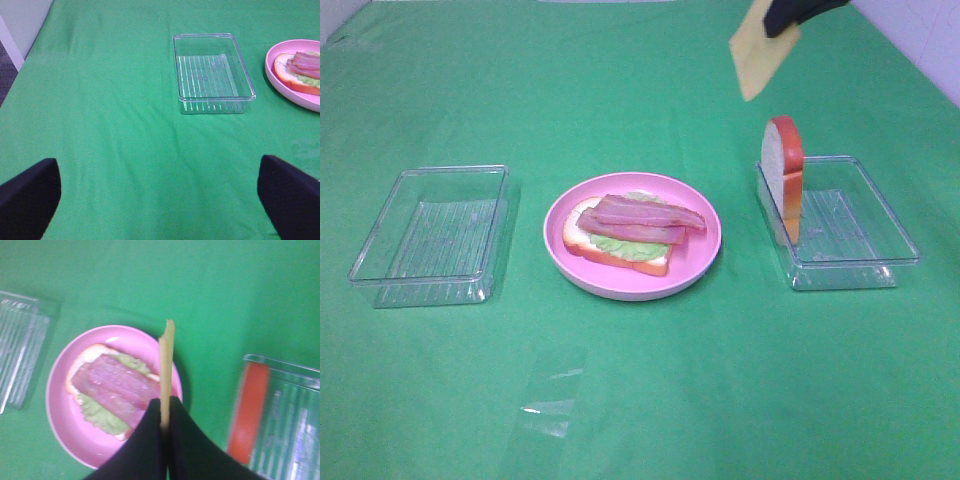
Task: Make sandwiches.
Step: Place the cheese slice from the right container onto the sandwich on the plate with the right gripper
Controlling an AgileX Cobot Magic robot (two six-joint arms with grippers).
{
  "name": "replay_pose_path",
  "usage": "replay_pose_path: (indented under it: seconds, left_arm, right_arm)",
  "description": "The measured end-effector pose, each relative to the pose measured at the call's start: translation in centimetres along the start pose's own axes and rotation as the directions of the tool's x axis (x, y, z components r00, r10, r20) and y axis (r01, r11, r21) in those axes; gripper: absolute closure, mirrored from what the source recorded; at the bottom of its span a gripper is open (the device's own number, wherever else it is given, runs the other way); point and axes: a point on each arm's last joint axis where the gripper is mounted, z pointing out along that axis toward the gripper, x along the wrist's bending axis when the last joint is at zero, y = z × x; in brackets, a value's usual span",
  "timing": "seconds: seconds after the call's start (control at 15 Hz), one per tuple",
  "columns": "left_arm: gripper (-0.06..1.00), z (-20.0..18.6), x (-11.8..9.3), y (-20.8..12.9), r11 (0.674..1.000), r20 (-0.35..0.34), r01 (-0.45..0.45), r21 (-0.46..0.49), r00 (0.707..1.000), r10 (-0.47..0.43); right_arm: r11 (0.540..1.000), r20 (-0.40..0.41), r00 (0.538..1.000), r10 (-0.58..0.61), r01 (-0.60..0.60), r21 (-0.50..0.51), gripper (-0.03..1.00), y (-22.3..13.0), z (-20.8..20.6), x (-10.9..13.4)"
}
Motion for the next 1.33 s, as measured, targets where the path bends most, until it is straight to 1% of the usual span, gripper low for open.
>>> replay_pose_path:
  seconds: [0.07, 0.13, 0.2, 0.33, 0.4, 0.47, 0.6, 0.8, 0.93, 1.0, 1.2, 1.33]
  left_arm:
    - [-0.04, 0.0, 0.0, 0.0, 1.000, 0.000, 0.000, 0.000, 1.000, 0.000]
    - [-0.04, 0.0, 0.0, 0.0, 1.000, 0.000, 0.000, 0.000, 1.000, 0.000]
    - [-0.04, 0.0, 0.0, 0.0, 1.000, 0.000, 0.000, 0.000, 1.000, 0.000]
    - [-0.04, 0.0, 0.0, 0.0, 1.000, 0.000, 0.000, 0.000, 1.000, 0.000]
    - [-0.04, 0.0, 0.0, 0.0, 1.000, 0.000, 0.000, 0.000, 1.000, 0.000]
    - [-0.04, 0.0, 0.0, 0.0, 1.000, 0.000, 0.000, 0.000, 1.000, 0.000]
    - [-0.04, 0.0, 0.0, 0.0, 1.000, 0.000, 0.000, 0.000, 1.000, 0.000]
    - [-0.04, 0.0, 0.0, 0.0, 1.000, 0.000, 0.000, 0.000, 1.000, 0.000]
    - [-0.04, 0.0, 0.0, 0.0, 1.000, 0.000, 0.000, 0.000, 1.000, 0.000]
    - [-0.04, 0.0, 0.0, 0.0, 1.000, 0.000, 0.000, 0.000, 1.000, 0.000]
    - [-0.04, 0.0, 0.0, 0.0, 1.000, 0.000, 0.001, 0.000, 1.000, -0.001]
    - [-0.04, 0.0, 0.0, 0.0, 1.000, 0.000, 0.002, 0.000, 1.000, -0.002]
  right_arm:
    - [0.999, -0.026, 0.998, -0.049, 0.049, -0.003, 0.94, 0.0, 0.6, 2.4]
    - [0.994, -0.067, 0.991, -0.112, 0.112, -0.008, 0.94, -0.3, 1.6, 5.6]
    - [0.990, -0.089, 0.986, -0.143, 0.143, 0.000, 0.94, -0.6, 2.6, 7.3]
    - [0.984, -0.115, 0.979, -0.168, 0.174, 0.045, 0.94, -1.2, 5.3, 9.0]
    - [0.982, -0.129, 0.978, -0.162, 0.173, 0.072, 0.94, -1.4, 6.8, 9.3]
    - [0.981, -0.147, 0.978, -0.148, 0.164, 0.100, 0.94, -1.7, 8.3, 9.6]
    - [0.977, -0.157, 0.981, -0.114, 0.139, 0.164, 0.94, -2.4, 11.5, 9.2]
    - [0.963, -0.151, 0.985, -0.084, 0.119, 0.242, 0.94, -3.5, 15.4, 8.4]
    - [0.956, -0.143, 0.987, -0.075, 0.112, 0.271, 0.94, -4.1, 17.6, 8.0]
    - [0.954, -0.128, 0.986, -0.104, 0.136, 0.267, 0.94, -4.4, 19.0, 7.5]
    - [0.948, -0.077, 0.984, -0.162, 0.177, 0.263, 0.94, -4.5, 19.6, 6.8]
    - [0.950, -0.064, 0.984, -0.164, 0.175, 0.260, 0.94, -4.4, 19.6, 6.7]
